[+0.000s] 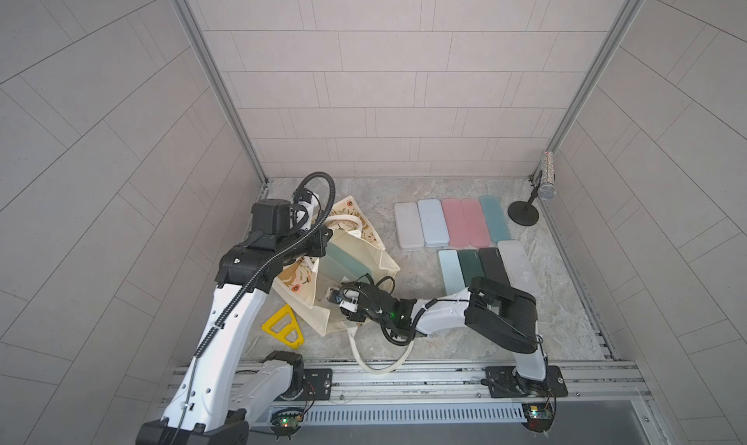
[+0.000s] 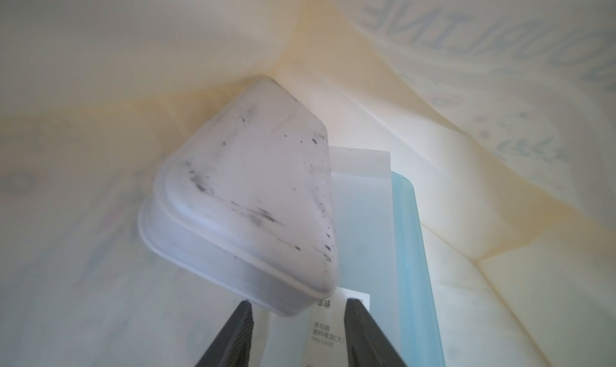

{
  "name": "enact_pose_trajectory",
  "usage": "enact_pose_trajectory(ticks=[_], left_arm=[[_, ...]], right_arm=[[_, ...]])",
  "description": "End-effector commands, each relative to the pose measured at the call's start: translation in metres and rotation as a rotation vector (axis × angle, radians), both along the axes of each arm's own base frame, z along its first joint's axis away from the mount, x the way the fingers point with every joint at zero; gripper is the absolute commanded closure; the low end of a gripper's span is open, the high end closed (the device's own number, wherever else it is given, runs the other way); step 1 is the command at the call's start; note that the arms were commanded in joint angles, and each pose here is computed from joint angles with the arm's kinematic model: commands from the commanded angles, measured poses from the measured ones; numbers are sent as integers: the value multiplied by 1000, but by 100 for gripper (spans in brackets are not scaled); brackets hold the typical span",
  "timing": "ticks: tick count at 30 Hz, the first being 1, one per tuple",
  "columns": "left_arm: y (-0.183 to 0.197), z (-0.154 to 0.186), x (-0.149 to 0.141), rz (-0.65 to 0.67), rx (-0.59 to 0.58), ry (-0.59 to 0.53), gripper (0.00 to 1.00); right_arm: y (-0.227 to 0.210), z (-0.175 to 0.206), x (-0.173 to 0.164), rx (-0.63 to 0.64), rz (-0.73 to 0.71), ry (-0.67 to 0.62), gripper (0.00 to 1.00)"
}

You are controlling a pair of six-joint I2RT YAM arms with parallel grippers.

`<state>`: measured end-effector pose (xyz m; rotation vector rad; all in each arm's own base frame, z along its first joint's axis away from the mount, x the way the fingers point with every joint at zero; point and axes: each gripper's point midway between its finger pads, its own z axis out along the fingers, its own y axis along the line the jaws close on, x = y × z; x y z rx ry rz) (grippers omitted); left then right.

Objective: Take out the pencil case from the canvas bag
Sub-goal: Pick up the pencil case from the canvas bag.

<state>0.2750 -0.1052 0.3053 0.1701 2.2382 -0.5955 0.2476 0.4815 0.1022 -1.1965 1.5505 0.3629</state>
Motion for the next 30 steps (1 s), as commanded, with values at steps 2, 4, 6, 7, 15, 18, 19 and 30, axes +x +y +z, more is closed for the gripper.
enact_pose_trajectory(ticks=[2,4,6,7,15,18,19,30], left_arm=[[-3,30,4,-13,-27,-105,100],[-4,30,4,-15,-29,-104,100],[-4,29,4,-15,-32,-102,100],[-4,29,5,-16,-31,-101,100],[-5,30,5,-17,-34,-104,100],[-5,30,5,-19,-36,-104,100],[-5,30,5,-18,-35,-105,100],[-5,30,5,-18,-33,-101,100]], right_arm=[[0,9,-18,156,41,211,52],[-1,2,-22,147,54,235,53],[-3,-5,-22,124,45,235,53],[-6,-8,-20,112,29,231,53],[-17,-10,-5,-53,10,45,47],[-9,-10,-5,-136,77,-63,42],[-5,-12,-7,-171,104,-87,40],[33,-36,-36,-339,275,-212,26]])
